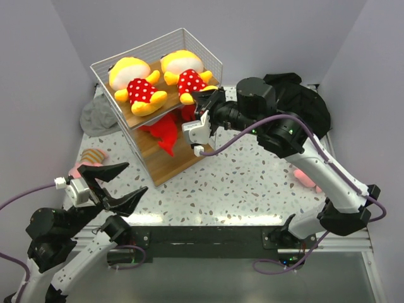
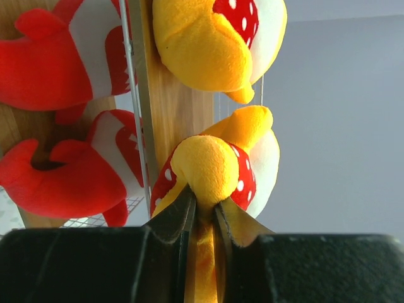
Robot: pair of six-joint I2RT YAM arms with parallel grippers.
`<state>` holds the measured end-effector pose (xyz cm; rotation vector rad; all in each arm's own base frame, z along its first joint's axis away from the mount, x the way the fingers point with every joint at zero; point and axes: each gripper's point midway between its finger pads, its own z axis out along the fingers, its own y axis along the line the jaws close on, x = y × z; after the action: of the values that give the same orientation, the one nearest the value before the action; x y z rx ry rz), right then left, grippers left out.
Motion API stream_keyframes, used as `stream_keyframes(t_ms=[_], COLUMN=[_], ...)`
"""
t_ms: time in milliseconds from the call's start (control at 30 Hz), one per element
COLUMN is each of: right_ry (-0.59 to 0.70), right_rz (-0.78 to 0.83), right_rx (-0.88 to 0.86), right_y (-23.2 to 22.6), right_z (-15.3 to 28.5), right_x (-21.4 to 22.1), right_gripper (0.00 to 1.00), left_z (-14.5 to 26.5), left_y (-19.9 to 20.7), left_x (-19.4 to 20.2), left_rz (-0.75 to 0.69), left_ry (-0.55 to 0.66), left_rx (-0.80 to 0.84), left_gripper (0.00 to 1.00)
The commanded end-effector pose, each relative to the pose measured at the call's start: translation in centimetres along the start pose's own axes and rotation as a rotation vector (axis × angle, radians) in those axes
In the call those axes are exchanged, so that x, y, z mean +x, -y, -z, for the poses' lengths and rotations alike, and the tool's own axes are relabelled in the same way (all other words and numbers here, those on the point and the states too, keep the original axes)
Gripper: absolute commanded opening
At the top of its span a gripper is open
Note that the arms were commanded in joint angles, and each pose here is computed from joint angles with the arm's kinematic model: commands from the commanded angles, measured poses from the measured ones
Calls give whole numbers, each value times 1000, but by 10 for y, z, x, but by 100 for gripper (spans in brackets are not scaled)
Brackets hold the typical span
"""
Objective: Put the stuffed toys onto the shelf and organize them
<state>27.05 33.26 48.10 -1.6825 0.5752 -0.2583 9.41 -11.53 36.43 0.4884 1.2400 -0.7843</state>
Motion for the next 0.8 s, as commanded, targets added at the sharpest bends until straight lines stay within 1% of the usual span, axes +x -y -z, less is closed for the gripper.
stream_keyframes(t_ms=[0,100,200,233,267,333,367,433,633,667,700,767], right_ry=[53,57,64,63,64,61,64,66,61,65,74,79], right_rz=[54,64,65,64,62,54,53,51,31,29,23,16], right_rx=[37,43,41,39,34,35,31,49,112,115,110,111], right_y=[10,14,14,13,12,12,11,15,27,28,27,25], right_z=[-6,-9,-12,-13,-15,-16,-17,-15,-7,-2,-1,4], right_x=[-6,-5,-2,0,2,6,6,5,7,5,4,2], right_gripper=[15,17,25,29,31,38,47,52,56,62,73,75], left_z=[-2,-2,-2,-2,-2,-1,-1,-1,-5,-6,-7,-7], left_y=[4,6,8,9,10,10,11,11,13,13,13,13], left_x=[-7,-9,-14,-15,-16,-18,-20,-19,-19,-18,-17,-17], left_rz=[13,16,21,23,27,29,30,33,40,43,45,47], left_ry=[23,30,36,36,38,44,49,51,43,40,36,37], left_rx=[18,27,37,40,44,43,49,48,59,62,63,65], left_gripper=[100,100,100,100,100,100,100,100,100,100,100,100])
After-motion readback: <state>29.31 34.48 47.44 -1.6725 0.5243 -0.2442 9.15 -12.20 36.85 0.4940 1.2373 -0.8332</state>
